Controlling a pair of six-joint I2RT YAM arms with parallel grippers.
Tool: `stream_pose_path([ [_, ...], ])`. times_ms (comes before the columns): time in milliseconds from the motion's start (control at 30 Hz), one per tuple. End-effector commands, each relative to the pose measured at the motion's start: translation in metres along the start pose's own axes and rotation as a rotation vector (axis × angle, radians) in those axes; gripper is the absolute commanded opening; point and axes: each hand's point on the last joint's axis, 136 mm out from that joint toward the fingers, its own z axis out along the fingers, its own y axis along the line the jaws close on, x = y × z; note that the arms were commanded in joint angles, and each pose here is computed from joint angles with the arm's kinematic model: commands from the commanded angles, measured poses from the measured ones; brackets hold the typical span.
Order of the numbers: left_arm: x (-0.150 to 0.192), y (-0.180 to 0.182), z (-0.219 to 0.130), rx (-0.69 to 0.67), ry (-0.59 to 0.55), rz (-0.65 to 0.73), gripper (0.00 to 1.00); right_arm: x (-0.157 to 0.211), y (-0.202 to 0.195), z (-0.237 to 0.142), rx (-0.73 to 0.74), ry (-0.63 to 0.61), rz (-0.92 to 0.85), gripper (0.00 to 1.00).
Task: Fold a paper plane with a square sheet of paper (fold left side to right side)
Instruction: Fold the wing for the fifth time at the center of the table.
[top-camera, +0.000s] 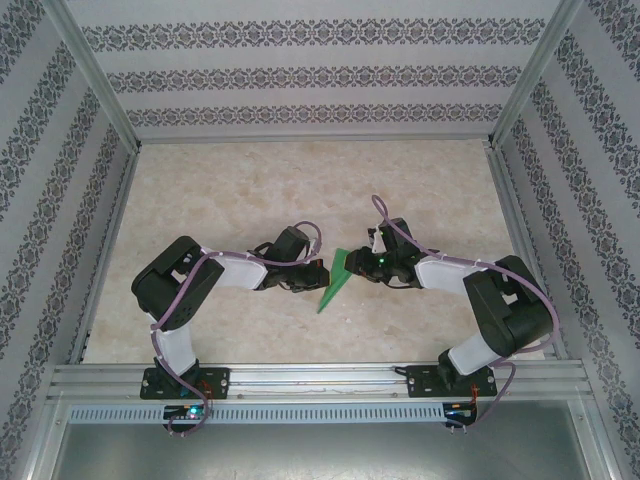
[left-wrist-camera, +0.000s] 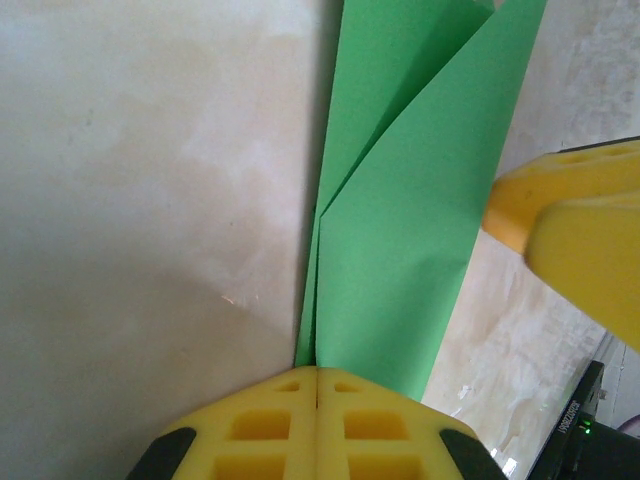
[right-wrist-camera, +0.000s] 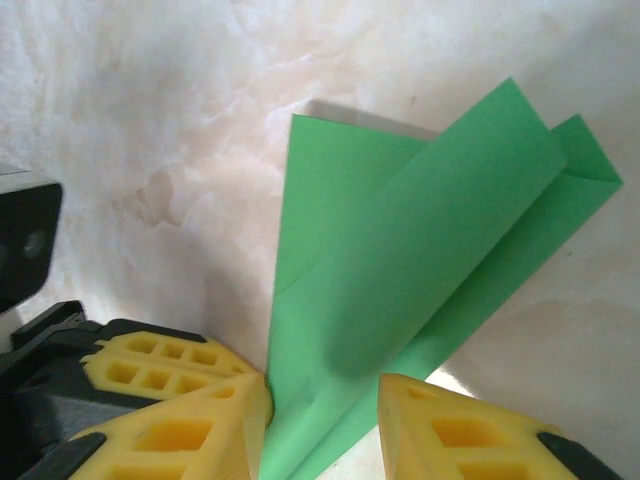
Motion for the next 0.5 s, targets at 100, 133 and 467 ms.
stream_pose_path([
  [100,0.022,0.055,0.012,-0.196,0.045,-0.036,0.00,-0.006,0.012,-0.011,-0.027,-0.026,-0.028,0.27],
  [133,0.022,0.054,0.012,-0.196,0.044,-0.035,0.00,-0.007,0.016,-0.010,-0.032,-0.022,-0.038,0.26],
  [467,0.023,0.058,0.010,-0.215,0.044,-0.034,0.00,-0.011,0.019,0.015,0.002,0.012,-0.061,0.22],
])
